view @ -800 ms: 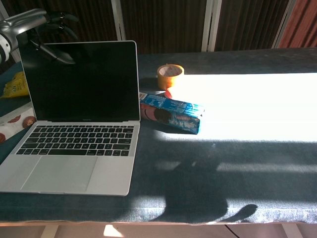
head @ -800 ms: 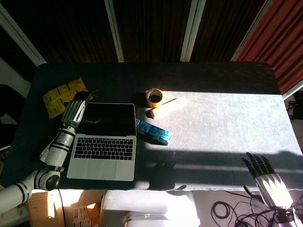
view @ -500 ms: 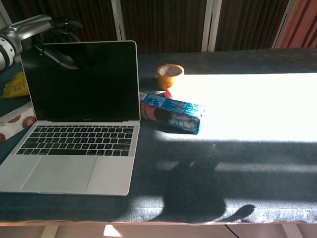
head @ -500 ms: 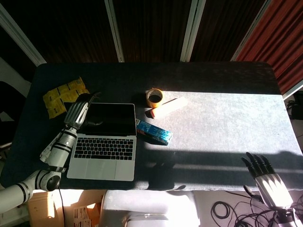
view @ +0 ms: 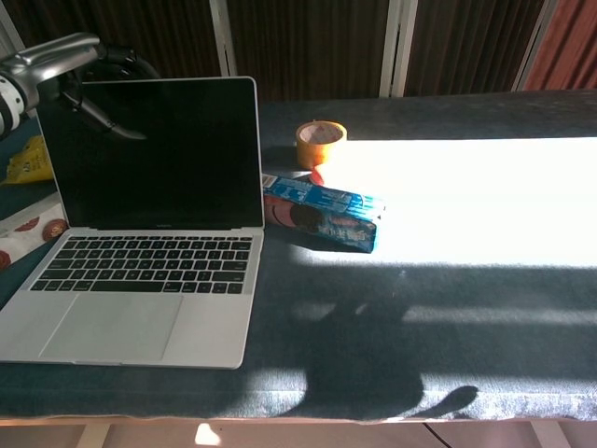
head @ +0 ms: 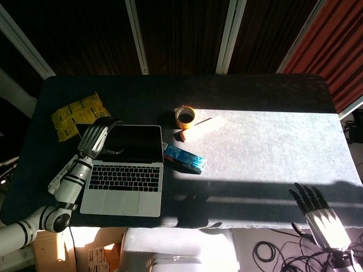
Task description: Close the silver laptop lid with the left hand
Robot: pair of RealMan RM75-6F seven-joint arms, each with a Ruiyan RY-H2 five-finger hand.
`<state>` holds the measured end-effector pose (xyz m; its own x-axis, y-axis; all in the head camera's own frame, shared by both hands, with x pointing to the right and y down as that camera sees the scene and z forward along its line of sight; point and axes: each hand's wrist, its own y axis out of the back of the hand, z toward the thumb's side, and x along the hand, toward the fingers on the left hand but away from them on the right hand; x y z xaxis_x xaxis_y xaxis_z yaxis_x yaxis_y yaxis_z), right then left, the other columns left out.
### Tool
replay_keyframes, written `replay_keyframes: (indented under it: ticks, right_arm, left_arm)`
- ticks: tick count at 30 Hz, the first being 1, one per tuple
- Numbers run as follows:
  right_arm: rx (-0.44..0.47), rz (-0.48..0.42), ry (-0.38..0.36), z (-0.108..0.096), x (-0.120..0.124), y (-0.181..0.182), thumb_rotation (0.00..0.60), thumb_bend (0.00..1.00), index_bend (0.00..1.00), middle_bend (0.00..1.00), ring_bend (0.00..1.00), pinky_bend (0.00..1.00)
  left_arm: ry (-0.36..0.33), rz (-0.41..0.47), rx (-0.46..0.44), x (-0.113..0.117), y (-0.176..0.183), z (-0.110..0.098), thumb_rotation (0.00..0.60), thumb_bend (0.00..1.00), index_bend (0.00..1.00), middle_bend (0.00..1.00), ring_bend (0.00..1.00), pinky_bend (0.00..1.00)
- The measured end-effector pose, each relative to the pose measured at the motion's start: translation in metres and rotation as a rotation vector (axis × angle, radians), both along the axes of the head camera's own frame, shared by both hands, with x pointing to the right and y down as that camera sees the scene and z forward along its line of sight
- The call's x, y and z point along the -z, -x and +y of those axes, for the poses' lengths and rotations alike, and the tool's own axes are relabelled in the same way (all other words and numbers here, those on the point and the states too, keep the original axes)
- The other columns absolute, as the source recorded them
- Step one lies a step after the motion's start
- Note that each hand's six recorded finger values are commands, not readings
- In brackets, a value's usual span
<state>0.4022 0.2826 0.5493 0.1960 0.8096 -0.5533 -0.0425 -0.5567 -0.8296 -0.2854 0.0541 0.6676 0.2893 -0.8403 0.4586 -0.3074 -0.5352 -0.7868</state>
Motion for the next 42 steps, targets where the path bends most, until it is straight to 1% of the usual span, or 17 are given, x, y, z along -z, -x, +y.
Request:
replay_keyframes:
  ticks: [12, 17, 24, 30, 32, 37, 42]
  right_arm:
    - [0.007, 0.009, 0.0, 0.001, -0.002, 0.002, 0.6, 0.22, 0.0, 0.0, 0.0, 0.0]
    - [0.011, 0.013, 0.0, 0.002, -0.003, 0.003, 0.6, 0.22, 0.0, 0.0, 0.0, 0.0]
    - [0.021, 0.025, 0.003, 0.003, -0.006, 0.006, 0.6, 0.22, 0.0, 0.0, 0.0, 0.0]
    - [0.025, 0.03, 0.004, 0.004, -0.008, 0.009, 0.6, 0.22, 0.0, 0.0, 0.0, 0.0]
    - [0.028, 0.031, 0.005, 0.004, -0.008, 0.01, 0.6, 0.22, 0.0, 0.0, 0.0, 0.0]
    - [0.034, 0.03, 0.007, 0.005, -0.009, 0.012, 0.6, 0.22, 0.0, 0.0, 0.0, 0.0]
    - [0.032, 0.028, 0.004, 0.005, -0.008, 0.012, 0.6, 0.22, 0.0, 0.0, 0.0, 0.0]
  left_arm:
    - [-0.047, -0.003, -0.074, 0.027, -0.006, 0.022, 0.6, 0.15, 0.39, 0.4, 0.22, 0.22]
    - [-0.06, -0.023, -0.121, 0.037, -0.001, 0.038, 0.6, 0.15, 0.39, 0.42, 0.24, 0.23]
    - [-0.066, -0.034, -0.188, 0.049, 0.003, 0.061, 0.6, 0.15, 0.39, 0.42, 0.24, 0.23]
    - [-0.071, -0.043, -0.281, 0.06, 0.004, 0.092, 0.6, 0.15, 0.39, 0.42, 0.24, 0.23]
    - [-0.067, -0.044, -0.311, 0.063, 0.006, 0.106, 0.6, 0.15, 0.39, 0.42, 0.24, 0.23]
    - [-0.038, -0.05, -0.365, 0.064, 0.012, 0.141, 0.6, 0.15, 0.39, 0.42, 0.24, 0.23]
    - [-0.018, -0.059, -0.412, 0.064, 0.016, 0.167, 0.6, 0.15, 0.39, 0.42, 0.24, 0.24]
